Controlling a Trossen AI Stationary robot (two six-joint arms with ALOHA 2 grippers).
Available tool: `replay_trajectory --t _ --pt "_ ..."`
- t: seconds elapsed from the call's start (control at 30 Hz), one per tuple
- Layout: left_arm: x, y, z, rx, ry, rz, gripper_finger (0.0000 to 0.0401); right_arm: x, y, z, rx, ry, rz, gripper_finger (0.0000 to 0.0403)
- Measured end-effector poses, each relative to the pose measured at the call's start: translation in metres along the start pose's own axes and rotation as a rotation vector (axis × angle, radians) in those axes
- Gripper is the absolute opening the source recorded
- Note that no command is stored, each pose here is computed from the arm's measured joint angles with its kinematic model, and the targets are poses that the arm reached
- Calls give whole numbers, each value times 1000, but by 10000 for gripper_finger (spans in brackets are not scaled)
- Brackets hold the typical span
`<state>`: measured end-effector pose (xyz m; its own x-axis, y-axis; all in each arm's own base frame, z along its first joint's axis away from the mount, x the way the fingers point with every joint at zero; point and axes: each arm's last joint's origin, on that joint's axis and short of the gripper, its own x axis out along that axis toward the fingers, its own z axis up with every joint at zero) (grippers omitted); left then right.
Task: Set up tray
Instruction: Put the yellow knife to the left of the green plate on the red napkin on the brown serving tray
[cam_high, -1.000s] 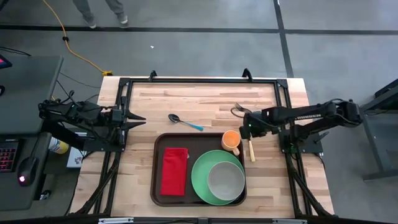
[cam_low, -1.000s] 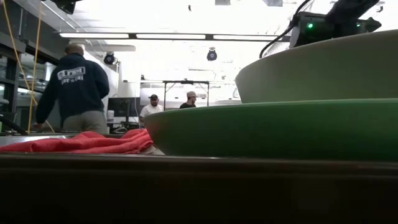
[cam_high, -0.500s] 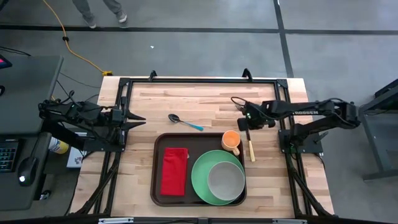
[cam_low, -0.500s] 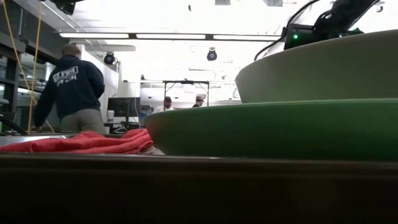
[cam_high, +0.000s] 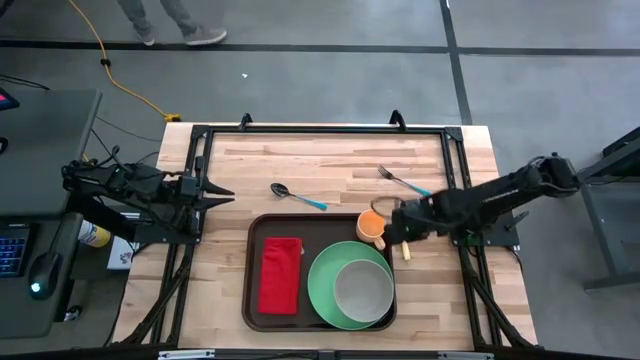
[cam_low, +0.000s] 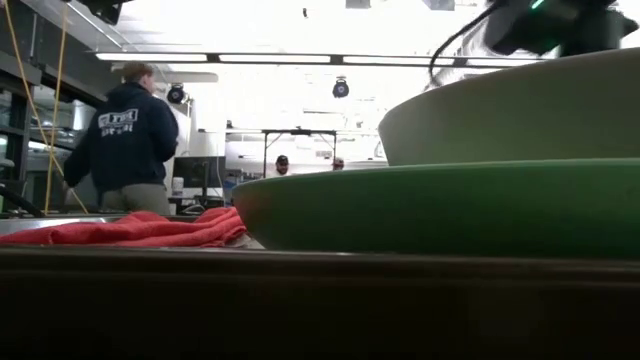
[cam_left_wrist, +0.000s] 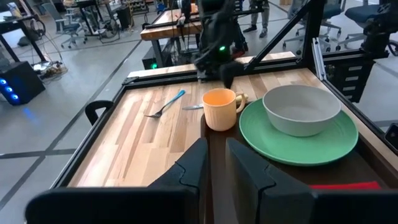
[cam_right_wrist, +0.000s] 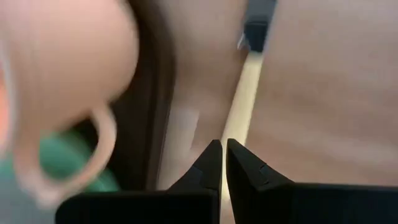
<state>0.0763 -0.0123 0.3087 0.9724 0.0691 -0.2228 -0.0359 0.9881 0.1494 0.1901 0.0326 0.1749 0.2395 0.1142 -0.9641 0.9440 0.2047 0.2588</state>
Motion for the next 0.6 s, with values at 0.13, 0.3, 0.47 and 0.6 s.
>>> replay_trajectory --t 0.13,0.3,0.47,0.6 --pt "0 0 -1 -1 8 0 88 2 -2 -31 39 -17 -19 0" --pt "0 0 -1 1 8 0 88 2 -5 -46 72 -22 -31 0" --pt "0 0 -1 4 8 0 88 8 -6 -39 102 -49 -79 0" --pt "0 0 -1 3 8 0 88 13 -1 -30 90 -63 -69 1"
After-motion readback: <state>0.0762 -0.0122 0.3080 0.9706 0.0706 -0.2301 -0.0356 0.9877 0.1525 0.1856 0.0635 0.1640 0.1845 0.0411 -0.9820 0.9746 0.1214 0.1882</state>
